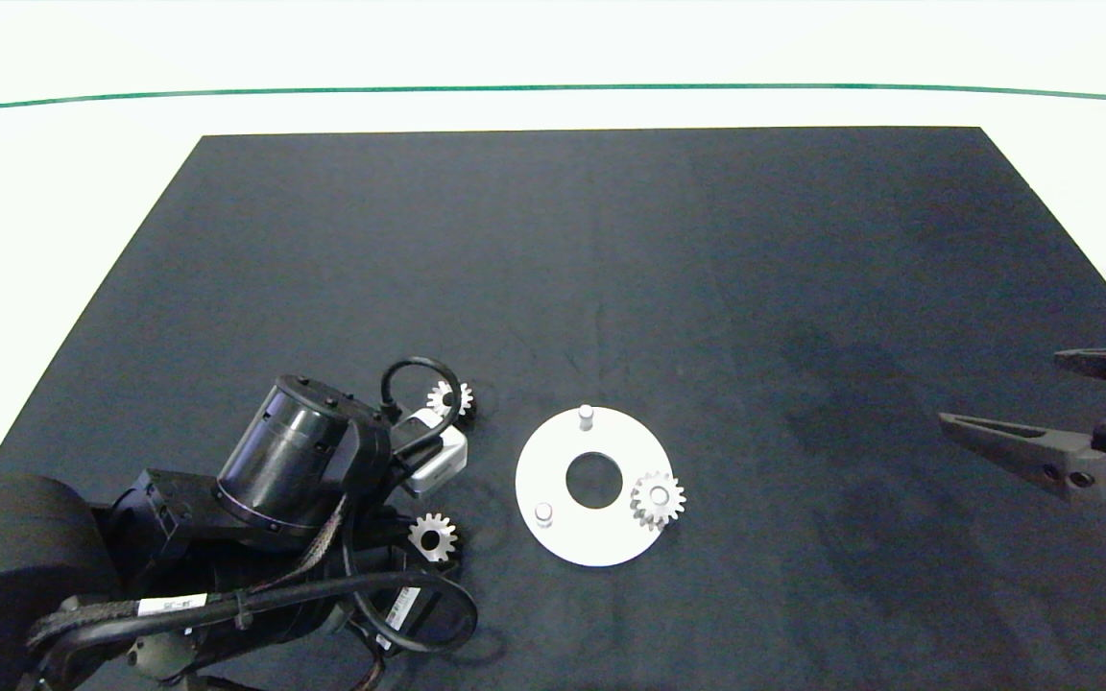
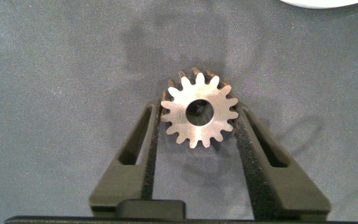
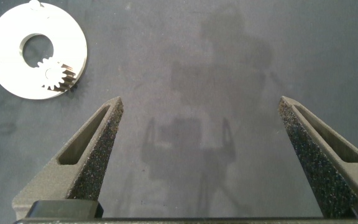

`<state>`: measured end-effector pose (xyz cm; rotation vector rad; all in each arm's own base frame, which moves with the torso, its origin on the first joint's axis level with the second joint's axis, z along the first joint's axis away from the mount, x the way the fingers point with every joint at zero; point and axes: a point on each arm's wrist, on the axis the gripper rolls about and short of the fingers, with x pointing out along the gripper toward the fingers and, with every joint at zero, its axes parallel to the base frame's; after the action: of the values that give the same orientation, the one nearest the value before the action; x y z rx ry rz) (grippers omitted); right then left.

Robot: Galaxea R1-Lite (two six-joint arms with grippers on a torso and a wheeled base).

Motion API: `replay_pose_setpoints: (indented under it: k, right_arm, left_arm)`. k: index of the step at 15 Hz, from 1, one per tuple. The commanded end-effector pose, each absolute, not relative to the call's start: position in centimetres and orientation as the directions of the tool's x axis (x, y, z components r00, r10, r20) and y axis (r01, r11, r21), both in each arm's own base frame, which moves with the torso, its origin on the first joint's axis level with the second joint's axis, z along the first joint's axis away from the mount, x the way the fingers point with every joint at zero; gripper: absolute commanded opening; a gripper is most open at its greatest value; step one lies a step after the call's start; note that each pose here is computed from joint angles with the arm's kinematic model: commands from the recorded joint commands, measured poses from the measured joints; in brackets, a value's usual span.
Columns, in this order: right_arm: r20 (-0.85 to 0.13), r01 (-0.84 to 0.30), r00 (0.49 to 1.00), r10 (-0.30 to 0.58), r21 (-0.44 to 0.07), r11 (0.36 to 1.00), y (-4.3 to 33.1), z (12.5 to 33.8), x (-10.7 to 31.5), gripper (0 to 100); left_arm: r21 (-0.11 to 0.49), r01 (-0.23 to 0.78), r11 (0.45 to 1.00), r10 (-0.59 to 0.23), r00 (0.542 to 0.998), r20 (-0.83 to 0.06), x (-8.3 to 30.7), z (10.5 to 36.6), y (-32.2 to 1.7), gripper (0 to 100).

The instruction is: Install three planetary gears onto the carrier pins

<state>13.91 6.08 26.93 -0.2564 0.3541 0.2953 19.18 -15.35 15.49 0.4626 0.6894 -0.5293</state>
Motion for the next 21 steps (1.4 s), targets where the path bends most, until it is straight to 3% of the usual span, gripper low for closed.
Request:
replay_pose_setpoints:
  k: [1,4,7,10,17,21]
  right_arm:
    - [-0.375,-0.325,0.897,0.236,-0.195,0.926,6.1,26.9,13.9,100]
    - [-0.375,-0.326,0.896,0.237,-0.195,0.925,6.1,26.9,13.9,100]
    - [-0.369,-0.325,0.898,0.238,-0.194,0.926,6.0,27.0,13.7,100]
    - [-0.363,-0.325,0.900,0.240,-0.194,0.926,6.0,27.1,13.6,100]
    - [-0.325,-0.322,0.912,0.249,-0.191,0.927,5.5,27.7,12.5,100]
    - [-0.324,-0.321,0.913,0.249,-0.190,0.928,5.5,27.8,12.5,100]
  left_arm:
    - [0.223,0.592,0.774,-0.303,0.657,-0.691,19.2,15.6,-15.3,36]
    - [0.218,0.584,0.782,-0.310,0.668,-0.676,18.9,16.1,-15.1,30]
    - [0.216,0.576,0.788,-0.352,0.711,-0.609,17.8,18.4,-14.4,24]
    - [0.232,0.597,0.768,-0.355,0.699,-0.621,17.4,18.9,-14.4,22]
    - [0.230,0.680,0.696,-0.420,0.646,-0.637,18.8,18.5,-19.6,22]
    - [0.230,0.680,0.696,-0.431,0.653,-0.623,19.4,18.9,-20.3,22]
